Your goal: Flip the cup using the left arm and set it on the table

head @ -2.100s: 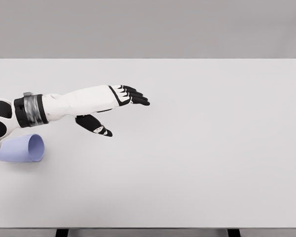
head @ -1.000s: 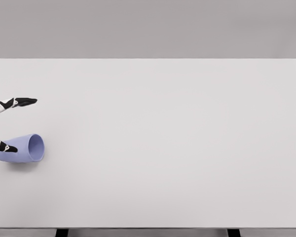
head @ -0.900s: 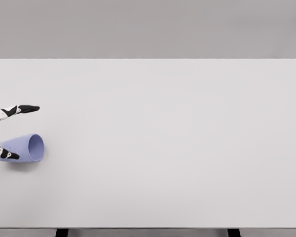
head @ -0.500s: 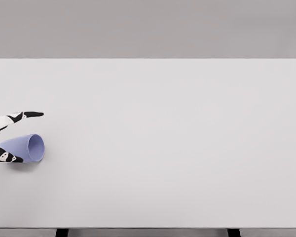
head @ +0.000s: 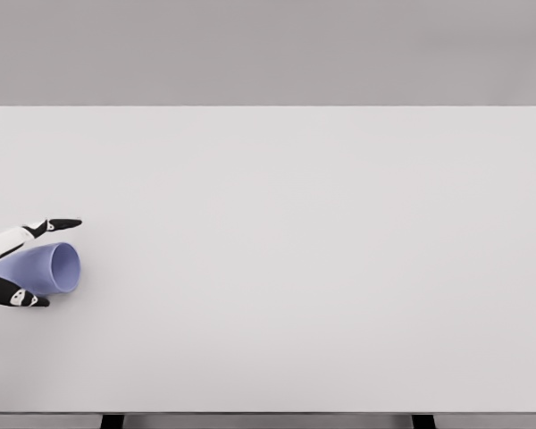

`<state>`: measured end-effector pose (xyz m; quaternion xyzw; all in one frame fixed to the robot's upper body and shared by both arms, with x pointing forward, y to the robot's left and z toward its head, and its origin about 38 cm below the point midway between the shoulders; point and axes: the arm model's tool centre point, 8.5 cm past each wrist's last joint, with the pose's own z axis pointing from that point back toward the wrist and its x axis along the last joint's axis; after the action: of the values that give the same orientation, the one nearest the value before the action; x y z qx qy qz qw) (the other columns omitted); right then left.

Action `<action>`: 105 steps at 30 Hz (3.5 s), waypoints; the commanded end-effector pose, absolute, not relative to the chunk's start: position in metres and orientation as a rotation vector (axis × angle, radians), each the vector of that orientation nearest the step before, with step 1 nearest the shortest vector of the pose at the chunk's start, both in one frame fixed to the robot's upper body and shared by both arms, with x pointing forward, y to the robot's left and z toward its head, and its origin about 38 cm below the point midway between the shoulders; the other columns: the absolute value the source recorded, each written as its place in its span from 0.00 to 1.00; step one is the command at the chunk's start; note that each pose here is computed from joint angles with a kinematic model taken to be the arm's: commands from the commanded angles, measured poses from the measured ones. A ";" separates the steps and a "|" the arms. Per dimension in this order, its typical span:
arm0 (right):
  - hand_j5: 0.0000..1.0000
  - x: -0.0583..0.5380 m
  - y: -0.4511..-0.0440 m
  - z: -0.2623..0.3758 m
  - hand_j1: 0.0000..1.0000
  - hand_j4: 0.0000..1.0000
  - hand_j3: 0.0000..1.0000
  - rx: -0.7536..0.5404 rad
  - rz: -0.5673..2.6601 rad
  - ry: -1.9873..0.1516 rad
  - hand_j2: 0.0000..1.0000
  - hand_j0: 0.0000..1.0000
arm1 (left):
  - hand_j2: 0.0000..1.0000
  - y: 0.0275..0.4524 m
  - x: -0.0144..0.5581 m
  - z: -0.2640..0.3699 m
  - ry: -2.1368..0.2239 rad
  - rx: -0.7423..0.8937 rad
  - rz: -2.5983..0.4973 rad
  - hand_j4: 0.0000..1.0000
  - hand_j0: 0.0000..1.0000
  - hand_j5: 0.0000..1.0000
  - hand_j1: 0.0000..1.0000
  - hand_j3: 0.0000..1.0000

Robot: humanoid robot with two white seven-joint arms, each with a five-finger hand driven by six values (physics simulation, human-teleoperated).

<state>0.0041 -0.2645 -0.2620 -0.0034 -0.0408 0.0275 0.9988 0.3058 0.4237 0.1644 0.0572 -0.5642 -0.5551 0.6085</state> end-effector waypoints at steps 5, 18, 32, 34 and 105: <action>1.00 0.003 -0.265 -0.262 1.00 1.00 1.00 -0.007 0.054 -0.080 1.00 1.00 | 1.00 0.425 0.307 0.161 -1.299 0.140 -1.277 1.00 1.00 1.00 1.00 1.00; 1.00 0.003 -0.265 -0.262 1.00 1.00 1.00 -0.007 0.056 -0.080 1.00 1.00 | 1.00 0.421 0.306 0.145 -1.300 0.141 -1.274 1.00 1.00 1.00 1.00 1.00; 1.00 0.003 -0.265 -0.262 1.00 1.00 1.00 -0.007 0.054 -0.080 1.00 1.00 | 0.89 0.418 0.304 0.142 -1.298 0.139 -1.289 0.89 0.89 0.89 0.89 0.89; 1.00 0.003 -0.265 -0.262 1.00 1.00 1.00 -0.007 0.054 -0.080 1.00 1.00 | 0.79 0.417 0.304 0.141 -1.303 0.136 -1.284 0.79 0.79 0.79 0.79 0.79; 1.00 0.003 -0.265 -0.262 1.00 1.00 1.00 -0.007 0.056 -0.080 1.00 1.00 | 0.64 0.301 0.473 0.079 -1.725 -0.493 -0.339 0.64 0.64 0.64 0.64 0.64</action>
<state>0.0032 -0.2645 -0.2620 -0.0034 -0.0400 0.0274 0.9988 0.4728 0.3039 0.0795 -0.2118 -0.7447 -0.1485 0.6153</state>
